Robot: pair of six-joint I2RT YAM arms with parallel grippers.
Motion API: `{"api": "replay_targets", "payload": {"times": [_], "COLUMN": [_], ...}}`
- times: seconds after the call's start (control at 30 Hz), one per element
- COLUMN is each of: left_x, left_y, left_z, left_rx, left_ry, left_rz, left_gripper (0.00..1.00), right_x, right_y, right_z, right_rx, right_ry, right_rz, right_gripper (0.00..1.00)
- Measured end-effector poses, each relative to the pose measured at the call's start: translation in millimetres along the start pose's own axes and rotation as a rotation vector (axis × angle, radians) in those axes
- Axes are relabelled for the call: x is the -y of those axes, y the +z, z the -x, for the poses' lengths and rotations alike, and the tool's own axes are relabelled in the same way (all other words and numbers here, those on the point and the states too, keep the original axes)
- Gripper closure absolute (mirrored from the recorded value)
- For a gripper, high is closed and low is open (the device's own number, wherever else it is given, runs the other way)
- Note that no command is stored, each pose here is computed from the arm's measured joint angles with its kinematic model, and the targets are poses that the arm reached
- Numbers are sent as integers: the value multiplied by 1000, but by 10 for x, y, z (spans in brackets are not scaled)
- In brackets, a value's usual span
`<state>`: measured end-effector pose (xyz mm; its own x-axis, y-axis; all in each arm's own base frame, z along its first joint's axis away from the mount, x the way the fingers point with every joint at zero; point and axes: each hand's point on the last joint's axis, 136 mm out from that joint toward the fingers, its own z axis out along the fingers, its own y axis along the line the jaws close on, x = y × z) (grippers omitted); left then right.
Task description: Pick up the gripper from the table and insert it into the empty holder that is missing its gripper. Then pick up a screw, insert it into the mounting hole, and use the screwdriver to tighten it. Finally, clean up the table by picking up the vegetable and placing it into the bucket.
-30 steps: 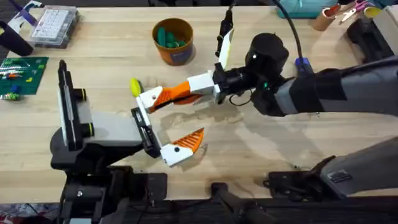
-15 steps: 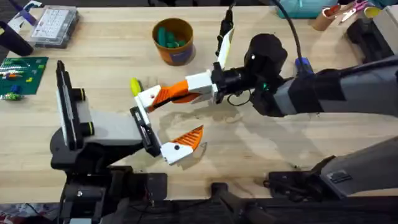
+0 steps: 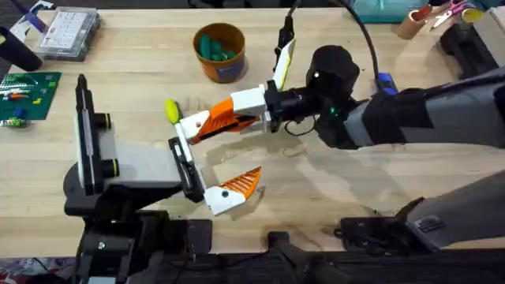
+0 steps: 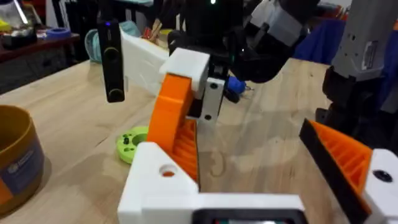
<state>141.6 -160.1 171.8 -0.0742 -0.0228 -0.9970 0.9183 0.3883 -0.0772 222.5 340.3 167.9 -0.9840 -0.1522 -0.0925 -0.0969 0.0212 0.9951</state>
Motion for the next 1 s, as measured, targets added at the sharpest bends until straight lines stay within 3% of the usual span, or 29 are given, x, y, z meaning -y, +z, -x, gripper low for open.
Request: {"api": "replay_targets", "payload": {"times": [0.23, 0.57, 0.8, 1.0], "left_x": [3, 32, 67, 67], "left_y": [0, 0, -1, -1], "left_z": [0, 10, 8, 8], "left_rx": [0, 2, 1, 1], "left_ry": [0, 17, 19, 18], "left_rz": [-2, -18, -39, -39], "left_gripper": [16, 16, 16, 16], "right_x": [0, 22, 37, 44], "right_y": [0, -35, -124, -211], "right_z": [0, 44, 156, 223], "right_rx": [0, 16, 59, 78], "right_ry": [1, 10, 24, 27], "right_rz": [0, -6, -10, -11], "right_gripper": [609, 349, 89, 20]}}
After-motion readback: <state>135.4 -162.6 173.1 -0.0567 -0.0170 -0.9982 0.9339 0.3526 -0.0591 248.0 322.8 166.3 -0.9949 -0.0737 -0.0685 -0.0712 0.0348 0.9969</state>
